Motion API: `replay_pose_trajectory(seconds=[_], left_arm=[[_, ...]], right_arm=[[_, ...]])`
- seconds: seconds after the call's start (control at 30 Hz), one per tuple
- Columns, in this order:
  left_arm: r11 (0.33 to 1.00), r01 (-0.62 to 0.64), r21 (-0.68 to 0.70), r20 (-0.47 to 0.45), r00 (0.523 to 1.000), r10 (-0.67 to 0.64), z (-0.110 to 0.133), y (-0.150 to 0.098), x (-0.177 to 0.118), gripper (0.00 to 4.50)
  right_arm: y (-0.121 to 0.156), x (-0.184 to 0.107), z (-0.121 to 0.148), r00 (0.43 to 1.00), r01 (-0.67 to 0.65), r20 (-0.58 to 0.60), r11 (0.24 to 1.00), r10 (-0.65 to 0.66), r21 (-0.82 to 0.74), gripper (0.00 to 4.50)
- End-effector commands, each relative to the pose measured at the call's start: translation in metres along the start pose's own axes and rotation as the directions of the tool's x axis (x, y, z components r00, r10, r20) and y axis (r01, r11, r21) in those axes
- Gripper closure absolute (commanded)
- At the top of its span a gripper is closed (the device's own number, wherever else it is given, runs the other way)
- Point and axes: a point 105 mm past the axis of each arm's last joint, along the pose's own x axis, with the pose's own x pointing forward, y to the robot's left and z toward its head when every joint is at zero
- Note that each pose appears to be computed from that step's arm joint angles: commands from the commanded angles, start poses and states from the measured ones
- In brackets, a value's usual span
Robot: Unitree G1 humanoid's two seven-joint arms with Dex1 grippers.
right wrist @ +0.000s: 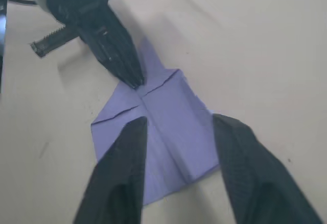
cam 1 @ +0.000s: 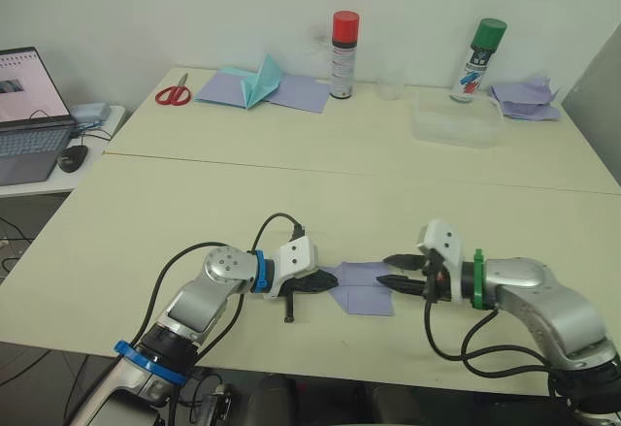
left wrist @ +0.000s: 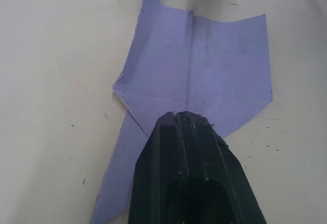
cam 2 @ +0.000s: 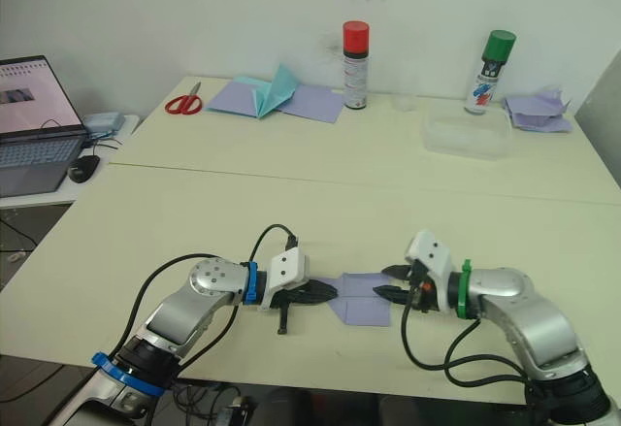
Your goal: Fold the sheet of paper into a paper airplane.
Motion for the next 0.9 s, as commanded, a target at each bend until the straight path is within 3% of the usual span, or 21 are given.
replay_pose_trajectory(seconds=[0.03,0.1,0.13,0.4,0.9], left_arm=[[0.996,0.010,-0.092,-0.103,0.994,-0.019,-0.035,-0.008,-0.004,4.50],[0.996,0.010,-0.093,-0.107,0.994,-0.020,-0.037,-0.007,-0.005,4.50],[0.996,0.011,-0.093,-0.109,0.994,-0.021,-0.038,-0.007,-0.006,4.50],[0.995,0.010,-0.100,-0.110,0.994,-0.021,-0.040,-0.006,-0.006,4.50],[0.994,0.031,-0.106,-0.107,0.993,-0.043,-0.041,-0.011,0.001,4.50]], right_arm=[[0.005,-0.016,-0.013,0.997,0.002,-0.081,0.987,0.011,0.159,0.88],[0.001,-0.019,-0.023,0.991,0.053,-0.136,0.963,-0.017,0.264,0.15],[0.001,-0.018,-0.024,0.990,0.063,-0.140,0.946,-0.019,0.317,0.05],[0.011,0.011,-0.020,0.994,0.032,-0.106,0.824,0.035,0.566,0.05],[0.015,0.038,-0.005,0.995,-0.072,0.004,0.669,0.102,0.739,0.05]])
